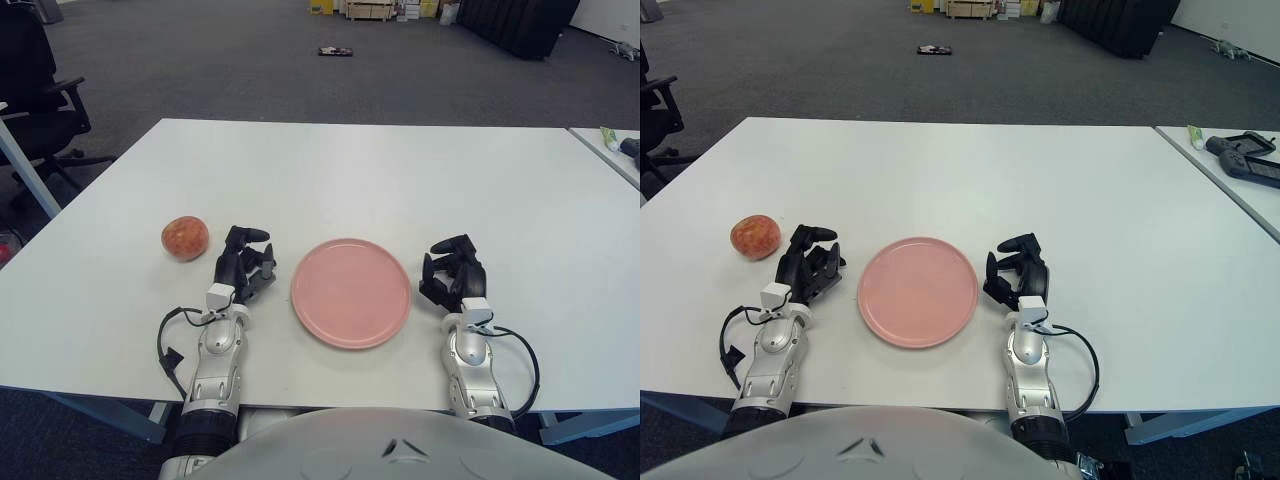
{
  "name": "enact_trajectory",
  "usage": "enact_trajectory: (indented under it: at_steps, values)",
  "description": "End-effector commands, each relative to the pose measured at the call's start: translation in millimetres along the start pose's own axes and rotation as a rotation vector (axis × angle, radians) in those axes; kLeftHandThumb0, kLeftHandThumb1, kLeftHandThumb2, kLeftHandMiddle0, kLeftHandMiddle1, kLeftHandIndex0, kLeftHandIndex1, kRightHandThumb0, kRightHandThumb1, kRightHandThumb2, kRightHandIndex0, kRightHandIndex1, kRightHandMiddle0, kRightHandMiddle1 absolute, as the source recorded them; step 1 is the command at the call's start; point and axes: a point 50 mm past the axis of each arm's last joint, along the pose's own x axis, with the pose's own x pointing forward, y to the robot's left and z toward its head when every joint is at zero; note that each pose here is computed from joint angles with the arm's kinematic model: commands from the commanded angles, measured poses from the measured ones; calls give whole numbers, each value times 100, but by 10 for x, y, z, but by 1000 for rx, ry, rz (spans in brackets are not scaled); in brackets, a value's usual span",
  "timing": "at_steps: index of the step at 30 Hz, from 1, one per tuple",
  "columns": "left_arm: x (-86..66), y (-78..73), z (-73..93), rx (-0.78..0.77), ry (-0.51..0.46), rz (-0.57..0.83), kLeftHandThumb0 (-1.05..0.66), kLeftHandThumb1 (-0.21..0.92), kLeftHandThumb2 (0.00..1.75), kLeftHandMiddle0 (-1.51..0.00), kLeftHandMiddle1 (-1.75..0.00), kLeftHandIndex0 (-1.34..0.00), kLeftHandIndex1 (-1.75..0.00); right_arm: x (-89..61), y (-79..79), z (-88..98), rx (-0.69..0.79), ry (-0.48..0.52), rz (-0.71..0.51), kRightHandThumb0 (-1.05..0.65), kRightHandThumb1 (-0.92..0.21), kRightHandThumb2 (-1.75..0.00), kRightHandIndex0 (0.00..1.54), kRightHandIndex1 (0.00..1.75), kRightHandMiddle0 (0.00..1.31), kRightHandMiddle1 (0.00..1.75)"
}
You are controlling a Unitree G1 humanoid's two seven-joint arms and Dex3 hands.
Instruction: Put the apple into the plate.
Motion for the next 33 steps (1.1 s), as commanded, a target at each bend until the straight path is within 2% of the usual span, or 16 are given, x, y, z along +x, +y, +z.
enact_trajectory:
  at_steps: [1, 7, 10, 19, 23, 24, 28, 29, 30, 31, 33]
  values:
    - [-8, 0, 134, 108, -122, 88, -39, 65, 89, -60, -172, -36, -175, -80, -31, -125, -13, 76, -6, -40, -58, -99, 96, 175, 41, 175]
    - [-23, 17, 217, 450, -327, 209, -38, 67, 87, -63, -174, -34, -175, -76, -29, -130, -15, 81, -7, -40, -59, -98, 97, 175, 41, 175]
    - [18, 90, 279, 600, -446, 253, -38, 70, 84, -61, -175, -33, -175, -73, -27, -136, -17, 83, -5, -41, -58, -99, 98, 175, 41, 175]
    - [55, 148, 333, 790, -647, 414, -38, 71, 82, -47, -175, -32, -175, -73, -14, -141, -16, 89, -3, -41, -58, -100, 97, 175, 41, 175]
    - [82, 183, 404, 841, -734, 489, -38, 71, 82, -41, -170, -32, -175, -73, -11, -140, -13, 89, -8, -40, -59, -98, 96, 175, 41, 175]
    - [113, 190, 471, 852, -762, 509, -38, 71, 82, -40, -168, -32, -175, -72, -10, -140, -14, 89, -11, -40, -59, -98, 95, 175, 41, 175]
    - [176, 217, 587, 878, -808, 562, -36, 86, 62, -23, -148, -23, -175, -68, -9, -141, -18, 90, -15, -40, -59, -98, 95, 175, 40, 175]
    - [184, 232, 587, 884, -807, 573, -49, 88, 69, -15, -140, -15, -168, -67, -8, -141, -19, 90, -16, -40, -59, -98, 95, 175, 40, 175]
    - [225, 320, 530, 907, -765, 594, -57, 89, 74, -10, -135, -9, -163, -66, -8, -141, -20, 89, -15, -40, -59, -98, 95, 175, 40, 175]
    - [254, 385, 490, 924, -734, 610, -64, 90, 75, -8, -122, -8, -153, -65, -7, -140, -22, 88, -14, -40, -59, -97, 95, 175, 40, 175]
    - [312, 490, 422, 952, -669, 640, -82, 91, 74, -3, -83, -3, -123, -65, -6, -140, -23, 87, -12, -40, -59, -97, 95, 175, 40, 175]
